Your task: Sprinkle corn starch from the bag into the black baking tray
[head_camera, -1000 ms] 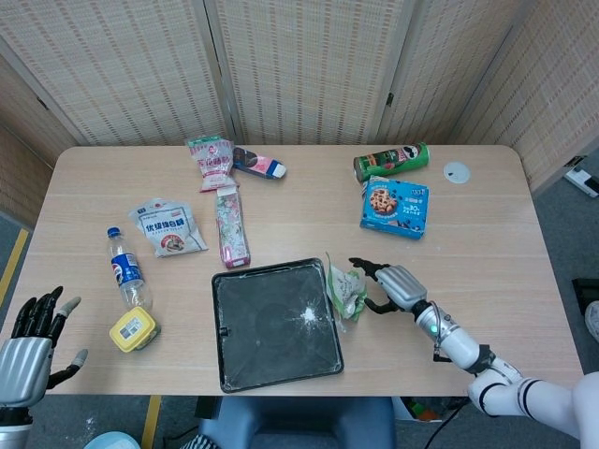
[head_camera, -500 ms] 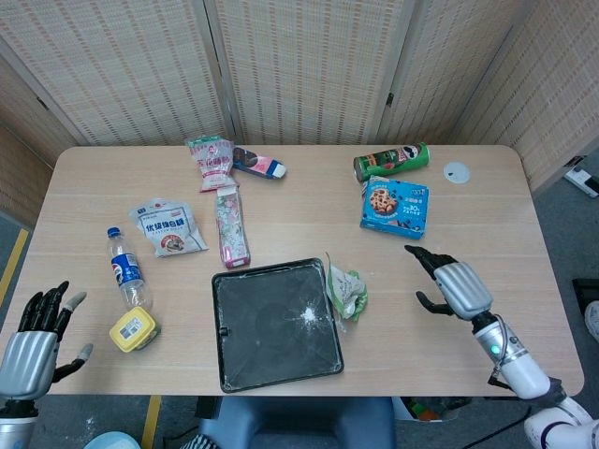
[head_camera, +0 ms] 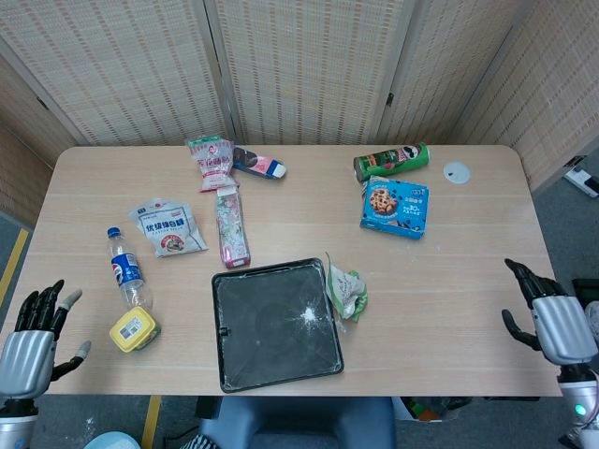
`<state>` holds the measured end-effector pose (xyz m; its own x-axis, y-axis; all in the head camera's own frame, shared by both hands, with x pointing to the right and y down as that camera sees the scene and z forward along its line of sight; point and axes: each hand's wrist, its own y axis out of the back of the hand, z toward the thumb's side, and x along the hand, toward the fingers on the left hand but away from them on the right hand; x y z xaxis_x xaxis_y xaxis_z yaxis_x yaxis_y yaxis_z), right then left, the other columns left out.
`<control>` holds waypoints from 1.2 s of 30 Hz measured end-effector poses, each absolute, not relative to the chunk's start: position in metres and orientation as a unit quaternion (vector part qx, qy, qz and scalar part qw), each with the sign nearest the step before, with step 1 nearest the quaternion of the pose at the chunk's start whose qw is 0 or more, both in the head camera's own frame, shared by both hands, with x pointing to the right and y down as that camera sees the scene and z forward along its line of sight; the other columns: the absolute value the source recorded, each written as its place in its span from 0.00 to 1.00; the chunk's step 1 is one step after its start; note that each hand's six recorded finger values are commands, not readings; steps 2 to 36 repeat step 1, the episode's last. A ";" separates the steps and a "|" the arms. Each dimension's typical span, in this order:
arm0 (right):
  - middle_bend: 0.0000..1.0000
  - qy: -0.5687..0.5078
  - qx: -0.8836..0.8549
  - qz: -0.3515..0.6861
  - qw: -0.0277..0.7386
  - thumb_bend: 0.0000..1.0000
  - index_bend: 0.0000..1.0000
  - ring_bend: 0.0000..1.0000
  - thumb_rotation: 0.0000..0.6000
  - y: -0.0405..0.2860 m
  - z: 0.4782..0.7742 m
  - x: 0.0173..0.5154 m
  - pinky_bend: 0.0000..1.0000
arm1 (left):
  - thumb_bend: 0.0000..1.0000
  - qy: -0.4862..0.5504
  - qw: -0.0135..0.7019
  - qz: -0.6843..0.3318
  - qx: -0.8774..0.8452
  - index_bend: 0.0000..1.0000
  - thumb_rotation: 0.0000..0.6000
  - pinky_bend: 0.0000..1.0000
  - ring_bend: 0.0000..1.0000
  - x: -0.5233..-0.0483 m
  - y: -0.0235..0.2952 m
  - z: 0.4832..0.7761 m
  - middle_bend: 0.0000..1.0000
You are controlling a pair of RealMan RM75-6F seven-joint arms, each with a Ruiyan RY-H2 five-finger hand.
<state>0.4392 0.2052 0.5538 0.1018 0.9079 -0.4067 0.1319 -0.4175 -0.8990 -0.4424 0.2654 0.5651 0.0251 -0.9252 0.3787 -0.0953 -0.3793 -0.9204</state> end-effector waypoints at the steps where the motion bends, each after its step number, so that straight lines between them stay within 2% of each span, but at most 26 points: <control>1: 0.19 -0.404 -0.645 0.538 0.361 0.44 0.08 0.27 1.00 0.208 0.550 0.442 0.28 | 0.32 0.417 0.369 -0.560 -0.613 0.17 1.00 0.00 0.03 -0.442 0.265 0.566 0.01; 36: 0.19 -0.404 -0.645 0.538 0.361 0.44 0.08 0.27 1.00 0.208 0.550 0.442 0.28 | 0.32 0.417 0.369 -0.560 -0.613 0.17 1.00 0.00 0.03 -0.442 0.265 0.566 0.01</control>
